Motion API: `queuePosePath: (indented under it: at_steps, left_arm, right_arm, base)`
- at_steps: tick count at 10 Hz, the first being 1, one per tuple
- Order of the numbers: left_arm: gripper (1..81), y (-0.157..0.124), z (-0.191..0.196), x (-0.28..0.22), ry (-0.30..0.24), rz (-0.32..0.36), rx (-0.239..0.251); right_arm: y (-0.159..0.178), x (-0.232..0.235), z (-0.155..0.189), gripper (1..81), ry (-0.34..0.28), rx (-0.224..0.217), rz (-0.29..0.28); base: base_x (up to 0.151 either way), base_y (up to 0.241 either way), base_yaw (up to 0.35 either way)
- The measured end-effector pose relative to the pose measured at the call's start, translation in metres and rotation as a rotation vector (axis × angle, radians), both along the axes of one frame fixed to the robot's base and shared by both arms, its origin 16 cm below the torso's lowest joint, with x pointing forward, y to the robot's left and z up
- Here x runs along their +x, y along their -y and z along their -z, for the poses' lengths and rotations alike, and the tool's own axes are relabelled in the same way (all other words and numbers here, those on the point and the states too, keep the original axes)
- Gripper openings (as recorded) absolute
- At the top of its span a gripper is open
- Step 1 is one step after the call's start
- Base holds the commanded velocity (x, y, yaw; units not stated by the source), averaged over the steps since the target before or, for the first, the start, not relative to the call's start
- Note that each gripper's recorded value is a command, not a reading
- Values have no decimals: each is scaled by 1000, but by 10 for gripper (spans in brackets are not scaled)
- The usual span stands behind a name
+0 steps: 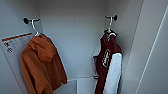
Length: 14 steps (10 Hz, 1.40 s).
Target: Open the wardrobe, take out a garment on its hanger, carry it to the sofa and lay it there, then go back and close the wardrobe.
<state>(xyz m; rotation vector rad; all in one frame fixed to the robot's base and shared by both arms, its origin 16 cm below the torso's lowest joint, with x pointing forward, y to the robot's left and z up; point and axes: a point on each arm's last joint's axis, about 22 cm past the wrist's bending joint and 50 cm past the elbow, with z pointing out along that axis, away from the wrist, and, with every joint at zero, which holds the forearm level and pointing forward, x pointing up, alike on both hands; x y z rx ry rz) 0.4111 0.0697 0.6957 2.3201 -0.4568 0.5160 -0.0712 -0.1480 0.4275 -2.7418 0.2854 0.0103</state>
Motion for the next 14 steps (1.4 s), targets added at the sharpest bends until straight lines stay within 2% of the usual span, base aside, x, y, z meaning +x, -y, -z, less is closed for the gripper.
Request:
queuePosePath:
  at_steps: [2,4,6,9,12,14]
  left_arm:
    - [811,10,-52,50,47,17,10]
    - [811,22,-87,73,46,35,32]
    - [811,39,-169,138,149,22,23]
    - [811,79,-225,154,154,56,39]
    - [811,120,-314,180,230,67,22]
    - [811,148,-361,181,251,76,10]
  right_arm:
    - [0,0,0,811,0,0,0]
    - [1,2,0,811,3,-2,0]
    - [1,4,0,811,3,-2,0]
    - [-1,7,0,811,5,0,1]
    - [-1,7,0,811,4,0,1]
    - [-1,7,0,811,4,0,2]
  base:
    - [0,0,0]
    - [0,0,0]
    - [0,0,0]
    - [0,0,0]
    - [0,0,0]
    - [0,0,0]
